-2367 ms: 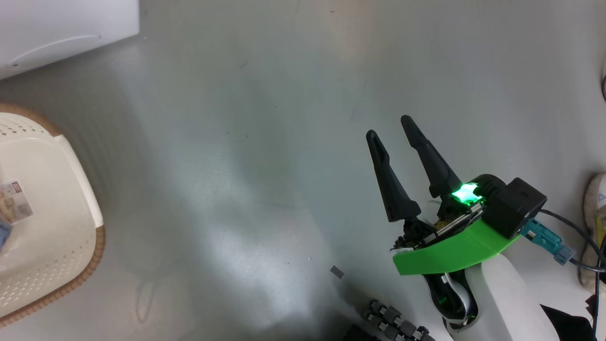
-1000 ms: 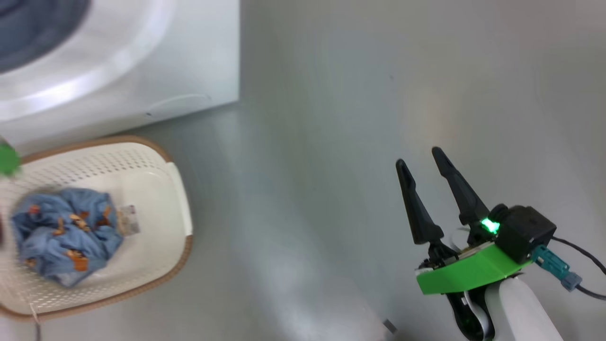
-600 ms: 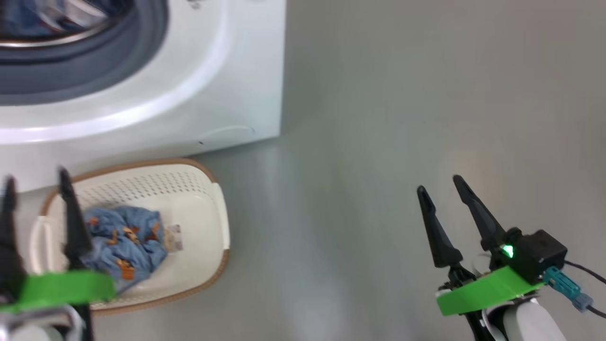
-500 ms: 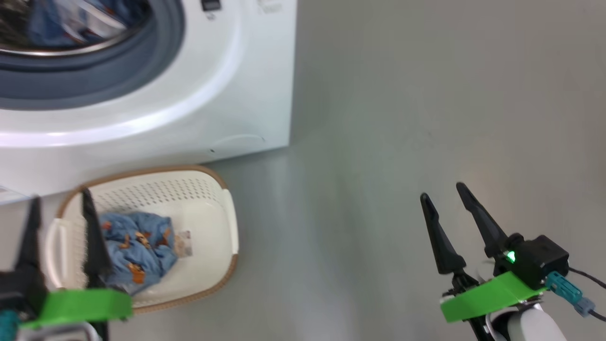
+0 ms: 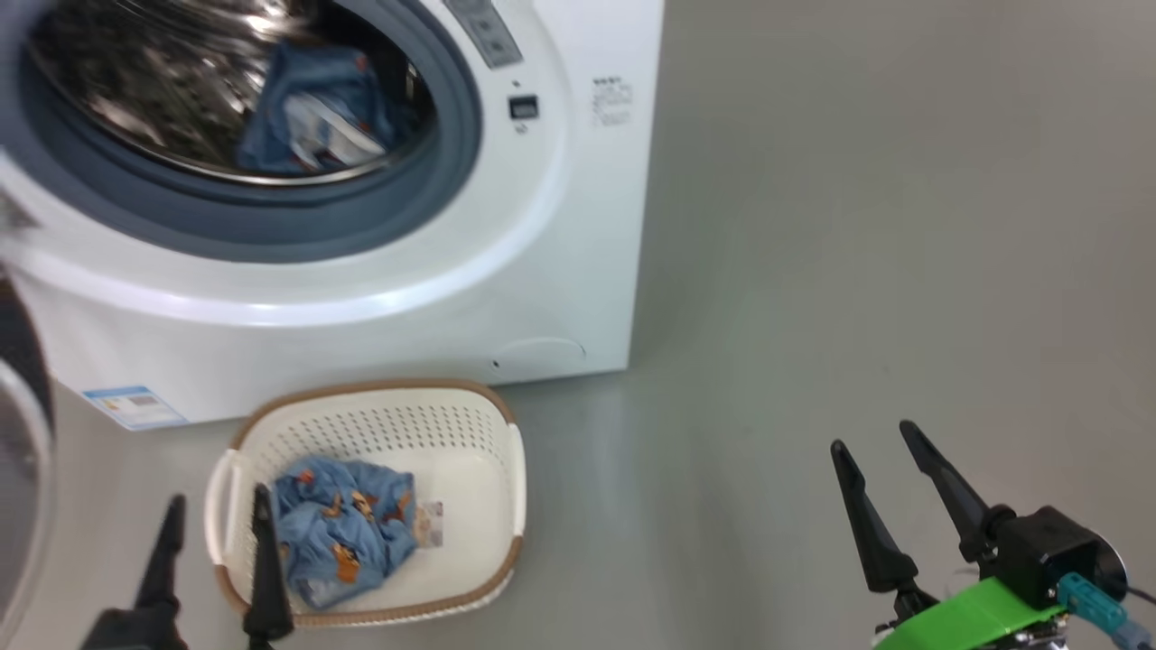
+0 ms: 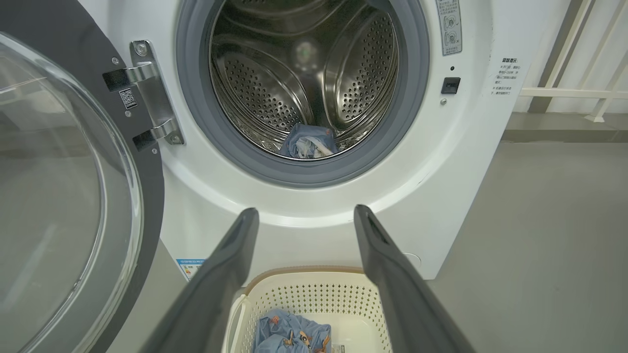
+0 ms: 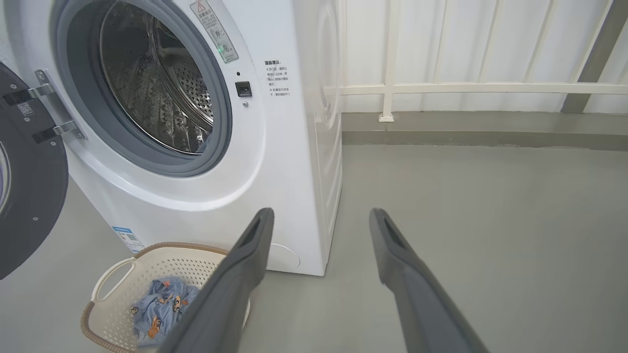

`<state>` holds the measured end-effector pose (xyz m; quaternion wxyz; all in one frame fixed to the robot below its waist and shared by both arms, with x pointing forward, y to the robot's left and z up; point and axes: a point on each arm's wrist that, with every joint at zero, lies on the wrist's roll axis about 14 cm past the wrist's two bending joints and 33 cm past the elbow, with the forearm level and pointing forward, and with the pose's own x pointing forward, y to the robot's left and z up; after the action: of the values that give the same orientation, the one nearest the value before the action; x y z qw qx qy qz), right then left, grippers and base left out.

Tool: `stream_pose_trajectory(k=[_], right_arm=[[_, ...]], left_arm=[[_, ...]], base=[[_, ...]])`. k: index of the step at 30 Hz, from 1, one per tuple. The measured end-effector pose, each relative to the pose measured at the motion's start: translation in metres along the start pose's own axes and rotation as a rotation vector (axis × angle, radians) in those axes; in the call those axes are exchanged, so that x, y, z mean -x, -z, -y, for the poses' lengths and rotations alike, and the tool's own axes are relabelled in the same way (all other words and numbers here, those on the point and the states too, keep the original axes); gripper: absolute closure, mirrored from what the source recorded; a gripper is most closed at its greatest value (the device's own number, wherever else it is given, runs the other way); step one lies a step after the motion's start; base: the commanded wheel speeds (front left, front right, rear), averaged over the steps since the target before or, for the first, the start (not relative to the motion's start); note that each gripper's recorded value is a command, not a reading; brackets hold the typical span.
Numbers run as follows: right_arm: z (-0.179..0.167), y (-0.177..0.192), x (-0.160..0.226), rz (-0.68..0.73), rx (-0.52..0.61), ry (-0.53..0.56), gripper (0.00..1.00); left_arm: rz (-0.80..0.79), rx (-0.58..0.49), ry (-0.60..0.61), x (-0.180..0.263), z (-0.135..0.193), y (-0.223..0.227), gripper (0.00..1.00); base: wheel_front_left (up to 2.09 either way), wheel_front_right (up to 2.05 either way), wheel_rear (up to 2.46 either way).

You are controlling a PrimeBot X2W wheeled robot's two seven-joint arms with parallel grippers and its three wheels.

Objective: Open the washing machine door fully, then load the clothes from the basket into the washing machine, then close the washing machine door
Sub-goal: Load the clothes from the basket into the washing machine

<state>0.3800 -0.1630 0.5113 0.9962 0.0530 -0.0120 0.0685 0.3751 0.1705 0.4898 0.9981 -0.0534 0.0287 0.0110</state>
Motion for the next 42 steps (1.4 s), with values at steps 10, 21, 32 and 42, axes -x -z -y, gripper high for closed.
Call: stream_pose_trajectory(k=[10, 21, 32, 42], right_arm=[[-0.009, -0.023, 0.016, 0.038, 0.04, -0.023, 0.0], [-0.012, -0.031, 0.034, 0.055, 0.027, -0.01, 0.0], [-0.013, -0.031, 0.038, 0.057, 0.019, -0.004, 0.0], [-0.014, -0.031, 0.038, 0.057, 0.016, -0.005, 0.0]], left_arm=[[0.049, 0.005, -0.009, 0.026, -0.003, -0.013, 0.0], [0.073, 0.005, 0.004, 0.041, -0.003, -0.019, 0.0], [0.076, 0.006, 0.009, 0.044, -0.003, -0.02, 0.0], [0.073, 0.005, 0.007, 0.044, -0.003, -0.018, 0.0]], base=[[0.0, 0.0, 0.0], [0.0, 0.0, 0.0], [0.0, 0.0, 0.0], [0.0, 0.0, 0.0]])
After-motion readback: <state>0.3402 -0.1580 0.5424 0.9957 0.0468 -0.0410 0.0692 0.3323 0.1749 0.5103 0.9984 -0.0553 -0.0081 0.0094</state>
